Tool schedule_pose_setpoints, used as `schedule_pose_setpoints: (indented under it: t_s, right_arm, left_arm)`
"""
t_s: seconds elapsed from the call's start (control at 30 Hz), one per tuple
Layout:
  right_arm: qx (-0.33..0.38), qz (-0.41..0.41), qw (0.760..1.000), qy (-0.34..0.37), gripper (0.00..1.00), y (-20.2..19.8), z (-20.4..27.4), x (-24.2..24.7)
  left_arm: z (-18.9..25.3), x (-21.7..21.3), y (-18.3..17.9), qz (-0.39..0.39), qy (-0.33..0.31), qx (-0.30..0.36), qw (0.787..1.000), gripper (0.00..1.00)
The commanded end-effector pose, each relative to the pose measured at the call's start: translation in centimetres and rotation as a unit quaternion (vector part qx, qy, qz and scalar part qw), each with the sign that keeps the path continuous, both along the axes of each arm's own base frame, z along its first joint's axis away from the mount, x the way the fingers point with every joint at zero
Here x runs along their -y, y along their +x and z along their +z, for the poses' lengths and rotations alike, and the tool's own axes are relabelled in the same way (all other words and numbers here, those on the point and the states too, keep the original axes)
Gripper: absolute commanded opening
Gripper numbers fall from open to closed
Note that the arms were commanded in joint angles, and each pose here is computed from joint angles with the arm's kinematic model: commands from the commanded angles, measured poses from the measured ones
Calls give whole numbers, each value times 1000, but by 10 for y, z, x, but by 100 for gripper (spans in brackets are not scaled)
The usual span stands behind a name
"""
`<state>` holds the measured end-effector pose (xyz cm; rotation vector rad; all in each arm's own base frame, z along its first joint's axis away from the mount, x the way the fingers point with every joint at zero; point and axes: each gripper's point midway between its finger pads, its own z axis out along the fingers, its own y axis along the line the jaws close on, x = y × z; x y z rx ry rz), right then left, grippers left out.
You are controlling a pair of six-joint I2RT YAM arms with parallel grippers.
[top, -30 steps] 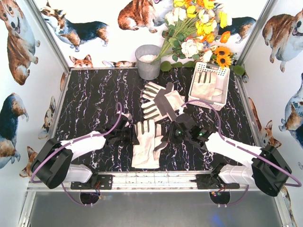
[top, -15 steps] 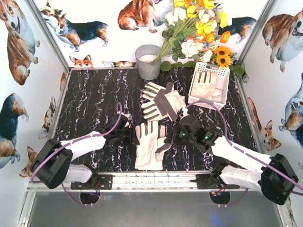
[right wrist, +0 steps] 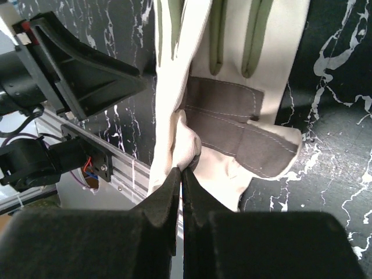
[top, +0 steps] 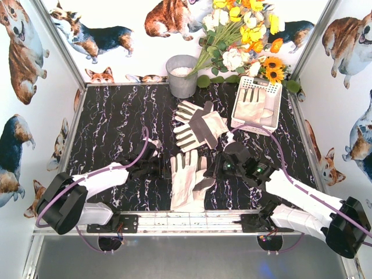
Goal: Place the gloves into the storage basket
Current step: Pair the glove with the glove.
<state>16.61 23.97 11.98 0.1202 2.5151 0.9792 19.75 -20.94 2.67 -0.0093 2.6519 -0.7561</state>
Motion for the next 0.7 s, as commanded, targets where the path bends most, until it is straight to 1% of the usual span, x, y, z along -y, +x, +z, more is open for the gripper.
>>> schedule_pose_setpoints:
  t_s: [0.0, 0.67]
  right_arm:
    - [36, 9, 999, 35, 0, 6, 39, -10]
    - [65, 2, 997, 48, 0, 8, 64, -7]
  left_arm:
    - [1, -1, 1, -6, -1, 9, 1000, 40]
    - [-1, -1, 0, -5, -1, 6, 1000, 40]
